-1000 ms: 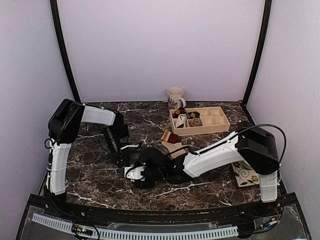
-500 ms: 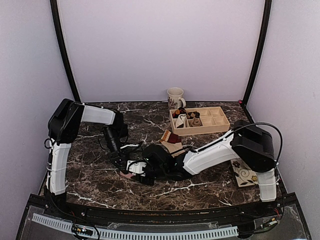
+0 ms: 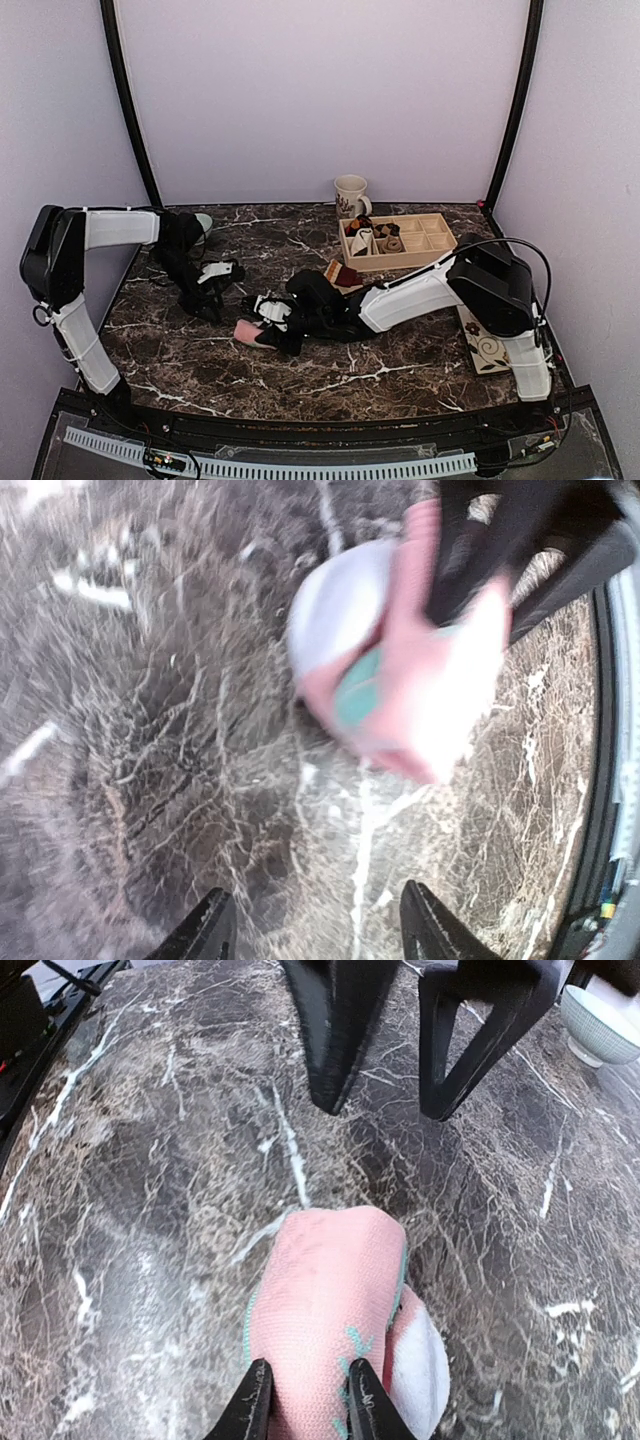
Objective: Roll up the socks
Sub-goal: Roll the sock at the center of the board.
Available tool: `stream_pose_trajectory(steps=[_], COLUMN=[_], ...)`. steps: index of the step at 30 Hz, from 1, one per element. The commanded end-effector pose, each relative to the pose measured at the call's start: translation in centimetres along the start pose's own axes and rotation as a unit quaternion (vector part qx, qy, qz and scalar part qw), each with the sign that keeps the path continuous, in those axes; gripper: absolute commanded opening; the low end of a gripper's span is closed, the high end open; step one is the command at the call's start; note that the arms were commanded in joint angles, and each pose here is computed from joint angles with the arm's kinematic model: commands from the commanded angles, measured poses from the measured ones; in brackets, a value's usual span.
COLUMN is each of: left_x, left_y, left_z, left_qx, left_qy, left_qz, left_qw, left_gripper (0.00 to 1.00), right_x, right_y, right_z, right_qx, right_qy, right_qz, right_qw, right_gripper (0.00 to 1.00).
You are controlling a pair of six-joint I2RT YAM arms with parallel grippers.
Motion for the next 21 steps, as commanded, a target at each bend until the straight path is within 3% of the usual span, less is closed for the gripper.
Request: stream_pose_trajectory(steps=[1, 10, 14, 21], left_x=[1.5, 0.1, 0.1, -0.2], left_y=[2.3, 1.4, 1.8, 1.2], left_z=[-0.6, -4.8, -4.6, -5.7], left_qx=[-0.070, -0.171, -0.170, -0.231], left_qy=[0.098, 0.122, 0.138, 0.128], left_qz=[-0.052, -0.105, -0.124, -0.117], left_qw=[0.991, 0.972, 0.968, 0.957], left_gripper=[0.59, 0.59, 0.57, 0.59], right_x=[-1.5, -1.1, -1.2, -1.1], right_y=[-8.6, -9.6, -9.7, -10.2], right_z=[2.3, -0.6, -0.9, -2.0], right_qx=[-0.099, -0.248, -0.273, -0.329], right_qy=[0.079, 0.101, 0.102, 0.114], right_qz=[0.152, 0.132, 0.122, 0.096], right_qw=[0.980, 0.954, 0.949, 0.933], right_gripper=[0.19, 0.20, 0.20, 0.20])
Point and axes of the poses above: each gripper's point midway between its finger pads, its own x axis back along the fingers, its own z axis along the line the jaws close on, y = z × x, the point moved 5 cm from there along x, back along the fingers, and after that the axes turned 10 degrees about x, right-handed, at the moved point
